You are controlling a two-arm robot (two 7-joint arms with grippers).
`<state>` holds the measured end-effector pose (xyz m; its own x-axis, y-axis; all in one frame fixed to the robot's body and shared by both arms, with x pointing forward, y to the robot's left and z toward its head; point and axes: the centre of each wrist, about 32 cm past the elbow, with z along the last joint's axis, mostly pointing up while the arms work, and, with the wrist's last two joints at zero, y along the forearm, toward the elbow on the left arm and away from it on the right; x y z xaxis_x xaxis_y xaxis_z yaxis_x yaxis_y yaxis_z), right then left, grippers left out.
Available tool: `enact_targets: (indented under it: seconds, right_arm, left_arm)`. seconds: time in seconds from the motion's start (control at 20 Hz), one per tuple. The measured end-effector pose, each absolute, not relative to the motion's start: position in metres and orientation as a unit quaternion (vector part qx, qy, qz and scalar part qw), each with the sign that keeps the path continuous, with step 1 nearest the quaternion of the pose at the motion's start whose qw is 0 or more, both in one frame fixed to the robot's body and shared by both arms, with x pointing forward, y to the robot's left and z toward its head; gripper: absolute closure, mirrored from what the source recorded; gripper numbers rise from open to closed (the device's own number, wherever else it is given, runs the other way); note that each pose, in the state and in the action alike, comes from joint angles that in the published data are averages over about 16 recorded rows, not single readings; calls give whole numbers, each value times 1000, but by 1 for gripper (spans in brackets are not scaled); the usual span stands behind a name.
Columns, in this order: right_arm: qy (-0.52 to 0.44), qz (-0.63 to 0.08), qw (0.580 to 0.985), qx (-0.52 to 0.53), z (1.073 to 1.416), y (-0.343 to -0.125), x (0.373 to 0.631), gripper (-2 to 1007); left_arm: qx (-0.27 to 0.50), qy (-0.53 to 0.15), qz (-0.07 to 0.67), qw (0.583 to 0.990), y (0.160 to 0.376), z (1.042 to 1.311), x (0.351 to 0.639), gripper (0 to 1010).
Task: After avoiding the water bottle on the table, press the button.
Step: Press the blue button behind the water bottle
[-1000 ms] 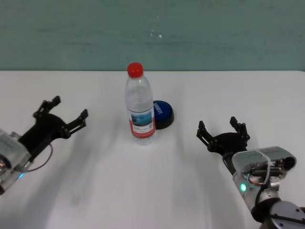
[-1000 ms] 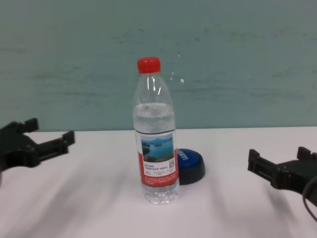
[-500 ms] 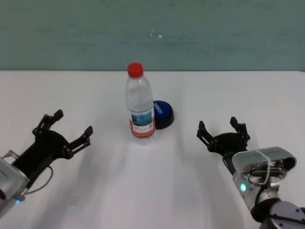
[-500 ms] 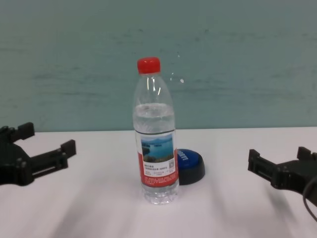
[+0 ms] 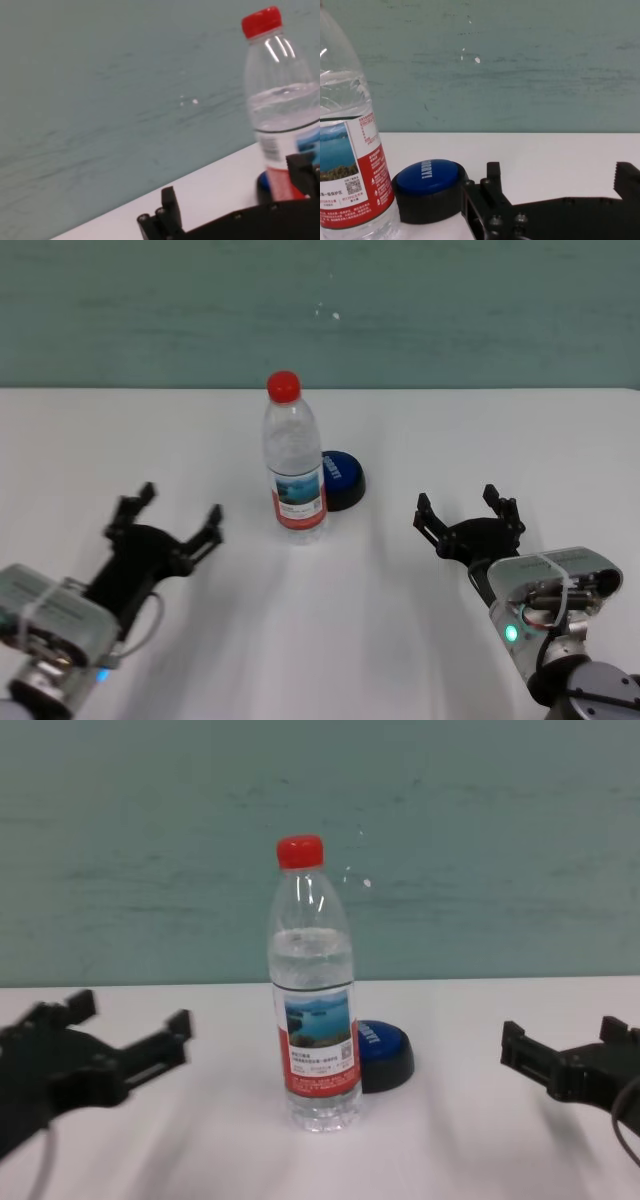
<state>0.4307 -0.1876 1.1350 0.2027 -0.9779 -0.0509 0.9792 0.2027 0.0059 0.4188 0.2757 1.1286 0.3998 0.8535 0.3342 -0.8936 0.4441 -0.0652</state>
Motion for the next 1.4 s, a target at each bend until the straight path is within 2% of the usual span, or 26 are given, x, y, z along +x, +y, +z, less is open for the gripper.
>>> enact_targets:
  seconds: [0.35,0.6,1.05,1.4]
  right_arm:
    - [18,-631,775,18,1135,-188,431,1]
    - [18,-631,775,18,1135,-188,431,1]
    - [18,-631,775,18,1135,-188,431,1]
    - [18,-631,775,18,1135,-188,431,1]
  left_arm:
    - [54,-146,526,836,244,1125,408,10]
    - [53,-142,521,840,231,1124,392,10]
    - [58,-138,524,839,235,1122,365,10]
    - [57,-132,531,835,244,1116,362,10]
